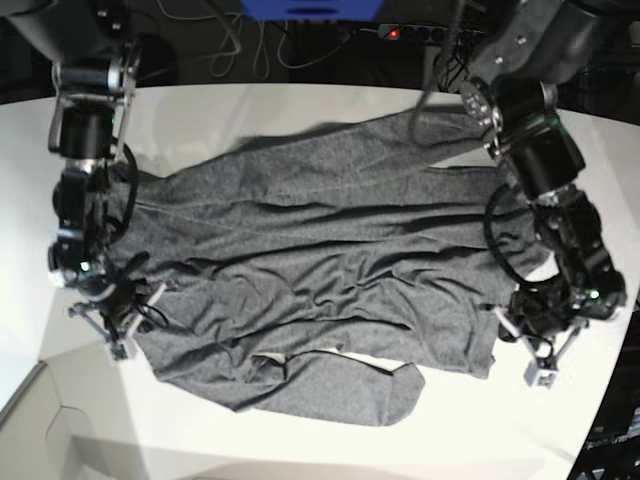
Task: Layout the t-shirt on the table in an organized manner, then fold the t-shirt properly
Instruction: 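Grasp the shirt's side edges with both grippers and pull them apart, then release the side edges and move both grippers to new shirt edges, then grasp the shirt's corners with both grippers and pull them apart, then drag the held corners outward with both grippers to stretch the shirt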
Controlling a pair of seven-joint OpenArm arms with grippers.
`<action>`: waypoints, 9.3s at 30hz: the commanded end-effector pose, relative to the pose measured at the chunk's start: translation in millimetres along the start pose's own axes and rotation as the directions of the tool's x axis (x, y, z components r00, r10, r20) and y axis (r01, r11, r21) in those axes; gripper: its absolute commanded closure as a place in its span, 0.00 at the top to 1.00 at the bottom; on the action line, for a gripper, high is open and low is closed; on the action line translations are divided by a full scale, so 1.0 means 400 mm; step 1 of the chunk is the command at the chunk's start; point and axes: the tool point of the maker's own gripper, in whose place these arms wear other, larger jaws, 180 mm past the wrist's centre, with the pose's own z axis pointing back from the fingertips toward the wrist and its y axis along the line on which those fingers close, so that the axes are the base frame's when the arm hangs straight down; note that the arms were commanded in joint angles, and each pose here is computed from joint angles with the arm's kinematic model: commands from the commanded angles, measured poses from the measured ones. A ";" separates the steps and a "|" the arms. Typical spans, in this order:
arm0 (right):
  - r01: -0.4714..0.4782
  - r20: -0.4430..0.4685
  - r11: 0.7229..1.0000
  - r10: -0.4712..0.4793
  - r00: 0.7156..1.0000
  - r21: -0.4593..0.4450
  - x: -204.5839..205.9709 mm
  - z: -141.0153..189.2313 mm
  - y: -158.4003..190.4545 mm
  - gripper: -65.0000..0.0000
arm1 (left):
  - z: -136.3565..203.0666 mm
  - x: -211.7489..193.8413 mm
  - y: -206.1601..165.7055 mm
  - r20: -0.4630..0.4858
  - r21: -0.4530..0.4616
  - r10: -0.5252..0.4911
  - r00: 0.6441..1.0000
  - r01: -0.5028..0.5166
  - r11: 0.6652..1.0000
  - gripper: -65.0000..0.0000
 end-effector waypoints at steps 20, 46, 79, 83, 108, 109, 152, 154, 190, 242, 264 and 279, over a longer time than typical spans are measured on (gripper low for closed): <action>0.085 0.065 0.992 -0.091 0.994 0.090 0.076 -0.158 0.001 0.00 | -0.075 -0.150 0.012 -0.020 -0.067 0.085 0.996 -0.086 0.994 0.00; -0.064 0.243 0.943 0.149 0.959 -0.327 0.107 -0.135 -0.148 0.00 | 0.111 -0.383 0.149 -0.131 0.161 0.166 0.977 -0.144 0.976 0.00; -0.004 0.149 0.988 0.027 0.988 -0.153 0.132 -0.039 0.065 0.00 | 0.167 -0.558 0.220 -0.185 0.174 0.259 0.948 -0.228 0.958 0.00; 0.009 0.079 0.990 0.002 0.997 -0.142 0.091 -0.078 0.061 0.00 | 0.196 -0.573 0.259 -0.156 0.219 0.315 0.936 -0.278 0.935 0.00; 0.071 -0.038 0.997 -0.072 0.997 -0.009 -0.067 -0.177 0.007 0.00 | 0.211 -0.594 0.264 -0.161 0.234 0.327 0.931 -0.286 0.929 0.00; 0.069 -0.015 0.996 -0.070 0.997 -0.051 -0.059 -0.175 -0.017 0.00 | 0.210 -0.594 0.263 -0.162 0.233 0.328 0.931 -0.287 0.929 0.00; -0.014 0.145 0.980 0.043 0.988 -0.198 0.050 0.129 0.012 0.00 | 0.071 0.152 0.029 0.213 -0.039 -0.020 0.977 0.029 0.999 0.00; -0.044 0.121 0.987 0.064 0.991 -0.157 0.036 0.163 0.067 0.00 | 0.009 0.187 -0.024 0.206 -0.098 0.016 0.978 0.005 0.995 0.00; -0.013 -0.287 0.999 0.003 0.958 -0.033 -0.401 0.342 0.262 0.00 | -0.283 -0.086 -0.119 0.094 -0.142 0.203 0.975 -0.188 0.972 0.00; -0.019 -0.061 0.974 0.005 0.998 -0.224 -0.167 0.345 0.067 0.00 | -0.061 0.187 0.050 0.388 -0.184 0.289 0.875 -0.233 0.955 0.00; 0.126 -0.111 0.991 -0.121 0.986 0.038 -0.047 -0.111 0.018 0.00 | 0.117 -0.243 0.209 0.322 -0.035 0.442 0.837 -0.455 0.890 0.00; 0.050 0.058 0.979 -0.040 0.998 -0.196 -0.030 -0.130 -0.144 0.00 | 0.121 -0.255 0.210 0.318 -0.030 0.444 0.838 -0.459 0.888 0.00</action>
